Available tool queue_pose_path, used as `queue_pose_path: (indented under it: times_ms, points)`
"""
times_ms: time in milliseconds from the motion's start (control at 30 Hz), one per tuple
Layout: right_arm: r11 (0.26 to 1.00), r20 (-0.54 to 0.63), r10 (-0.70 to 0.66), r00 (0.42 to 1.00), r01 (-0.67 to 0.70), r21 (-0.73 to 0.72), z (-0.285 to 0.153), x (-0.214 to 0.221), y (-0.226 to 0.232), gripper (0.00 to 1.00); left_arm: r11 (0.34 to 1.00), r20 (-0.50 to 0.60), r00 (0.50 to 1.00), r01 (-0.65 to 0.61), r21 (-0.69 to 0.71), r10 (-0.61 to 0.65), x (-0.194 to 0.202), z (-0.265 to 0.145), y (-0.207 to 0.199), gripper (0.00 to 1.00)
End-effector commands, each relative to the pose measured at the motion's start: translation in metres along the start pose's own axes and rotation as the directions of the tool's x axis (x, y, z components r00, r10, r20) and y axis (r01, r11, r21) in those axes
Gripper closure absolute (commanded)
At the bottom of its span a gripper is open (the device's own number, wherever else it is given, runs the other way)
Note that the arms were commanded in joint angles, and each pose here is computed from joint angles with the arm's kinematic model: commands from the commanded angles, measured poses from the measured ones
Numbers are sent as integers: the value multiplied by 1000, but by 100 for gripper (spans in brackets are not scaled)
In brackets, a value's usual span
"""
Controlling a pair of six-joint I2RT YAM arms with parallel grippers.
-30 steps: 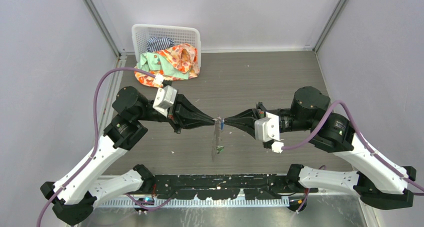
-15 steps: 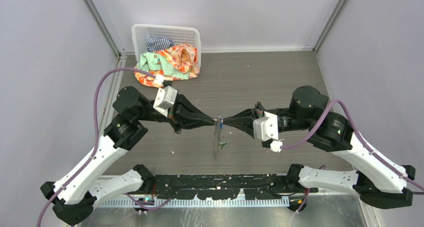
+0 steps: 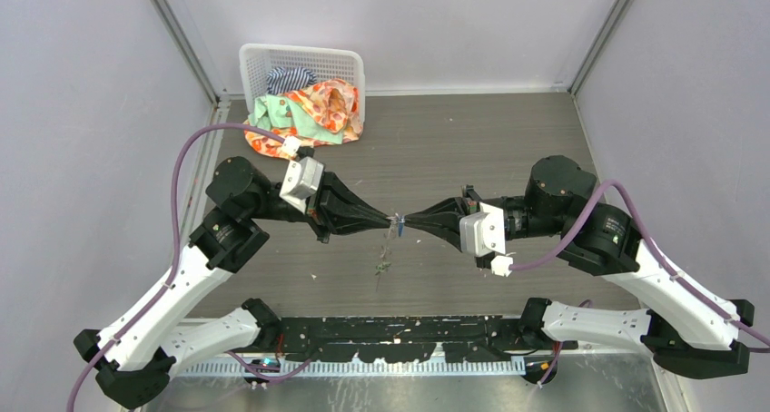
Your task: Put the keys on the keyring
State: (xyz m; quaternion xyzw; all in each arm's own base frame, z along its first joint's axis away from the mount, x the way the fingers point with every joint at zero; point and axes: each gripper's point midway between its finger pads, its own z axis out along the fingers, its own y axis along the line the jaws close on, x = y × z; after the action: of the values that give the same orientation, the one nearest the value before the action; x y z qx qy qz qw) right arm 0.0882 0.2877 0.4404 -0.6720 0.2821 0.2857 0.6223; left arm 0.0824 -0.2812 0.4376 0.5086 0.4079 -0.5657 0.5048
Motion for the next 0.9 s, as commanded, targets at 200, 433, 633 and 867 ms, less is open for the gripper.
queue_pose_path:
  times_ms: [200,433,633,867]
  points:
    - [998,94,-43,995,38,53,-8,-35,-17,99,999,10,999,-49,3,49,-4,-1,-2,100]
    - [998,96,-37,995,32,44,-7,-34,-16,99,999,10,999,-50,5,50,-5,-1,-2,100]
    - [999,95,-31,995,27,40,-5,-33,-16,99,998,0,999,-52,31,52,-1,-1,-6,100]
    - [1000,107,-17,994,15,23,-2,-35,-15,99,996,-14,999,-52,68,53,3,-2,-12,100]
